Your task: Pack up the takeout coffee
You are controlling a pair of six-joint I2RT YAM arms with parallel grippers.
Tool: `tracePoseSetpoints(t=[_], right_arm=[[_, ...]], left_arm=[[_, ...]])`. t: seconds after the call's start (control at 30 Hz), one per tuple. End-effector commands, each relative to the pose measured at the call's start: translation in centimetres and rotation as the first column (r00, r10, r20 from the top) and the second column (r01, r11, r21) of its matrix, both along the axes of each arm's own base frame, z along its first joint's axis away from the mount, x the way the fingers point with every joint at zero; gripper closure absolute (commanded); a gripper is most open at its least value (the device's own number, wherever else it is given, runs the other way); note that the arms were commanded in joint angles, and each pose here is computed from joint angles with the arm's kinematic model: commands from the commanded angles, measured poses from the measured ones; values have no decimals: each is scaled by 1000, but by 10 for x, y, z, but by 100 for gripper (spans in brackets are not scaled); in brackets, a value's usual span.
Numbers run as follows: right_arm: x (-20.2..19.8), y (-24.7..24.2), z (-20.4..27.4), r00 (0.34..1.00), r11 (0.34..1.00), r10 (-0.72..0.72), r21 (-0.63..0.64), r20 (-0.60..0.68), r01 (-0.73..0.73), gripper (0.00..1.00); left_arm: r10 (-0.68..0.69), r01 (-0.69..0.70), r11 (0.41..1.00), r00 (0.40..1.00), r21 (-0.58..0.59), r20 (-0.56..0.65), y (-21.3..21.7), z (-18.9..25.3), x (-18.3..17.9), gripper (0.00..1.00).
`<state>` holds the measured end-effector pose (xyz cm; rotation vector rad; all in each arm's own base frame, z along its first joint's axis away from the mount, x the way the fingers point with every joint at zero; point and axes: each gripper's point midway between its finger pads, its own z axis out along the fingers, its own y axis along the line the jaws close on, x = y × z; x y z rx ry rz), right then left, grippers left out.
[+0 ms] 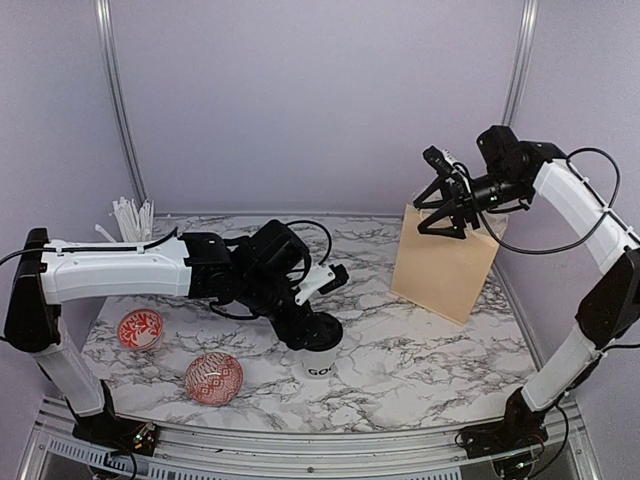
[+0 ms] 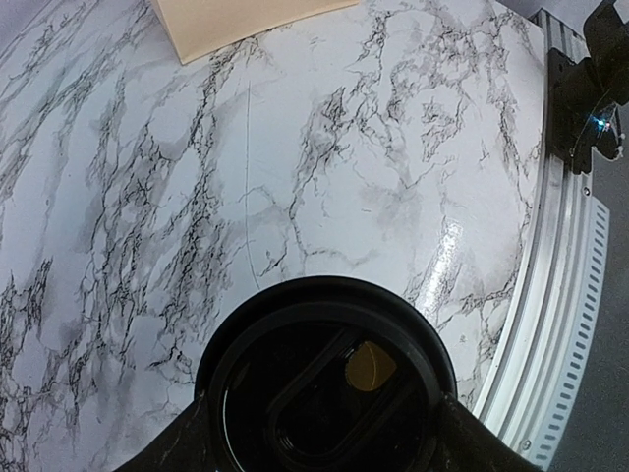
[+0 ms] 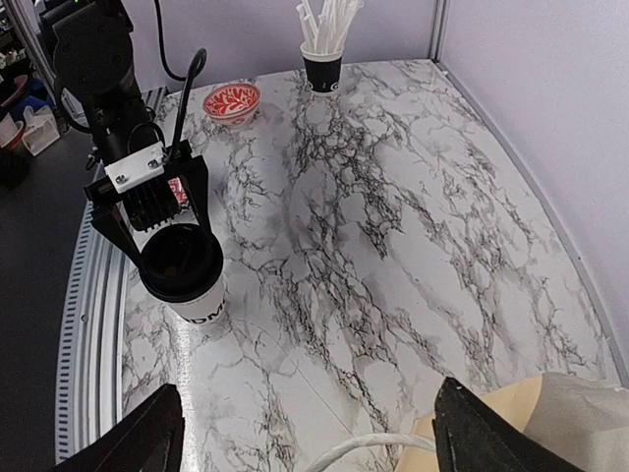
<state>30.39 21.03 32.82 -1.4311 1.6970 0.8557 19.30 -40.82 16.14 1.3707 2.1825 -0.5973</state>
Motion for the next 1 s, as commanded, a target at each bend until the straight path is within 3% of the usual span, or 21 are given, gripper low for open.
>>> tracePoseSetpoints(t=[0.0, 0.13, 0.33, 0.53, 0.73, 0.97], right_arm=[[-9, 6, 2, 996, 997, 29, 70, -81, -23, 16], [-21, 4, 18, 999, 995, 30, 96, -32, -27, 16], [-43, -2, 29, 999, 994, 18, 106, 31, -21, 14], [-59, -7, 28, 998, 993, -16, 115, 69, 8, 14], [-72, -11, 29, 994, 993, -30, 117, 103, 18, 13], [-79, -15, 10, 994, 995, -39, 91, 101, 30, 13]], left_arm=[[12, -12, 1000, 1000, -17, 12, -1, -1, 2, 33], [5, -5, 1000, 1000, -21, 4, 0, -1, -2, 29], [-26, 25, 997, 1000, 73, 8, 12, -5, -12, 13], [-62, 58, 979, 998, 196, 12, 23, -14, -21, 13], [-117, 109, 970, 993, 218, 24, 20, 0, -27, 16], [-238, 250, 911, 968, 328, -76, 23, -14, -42, 18]])
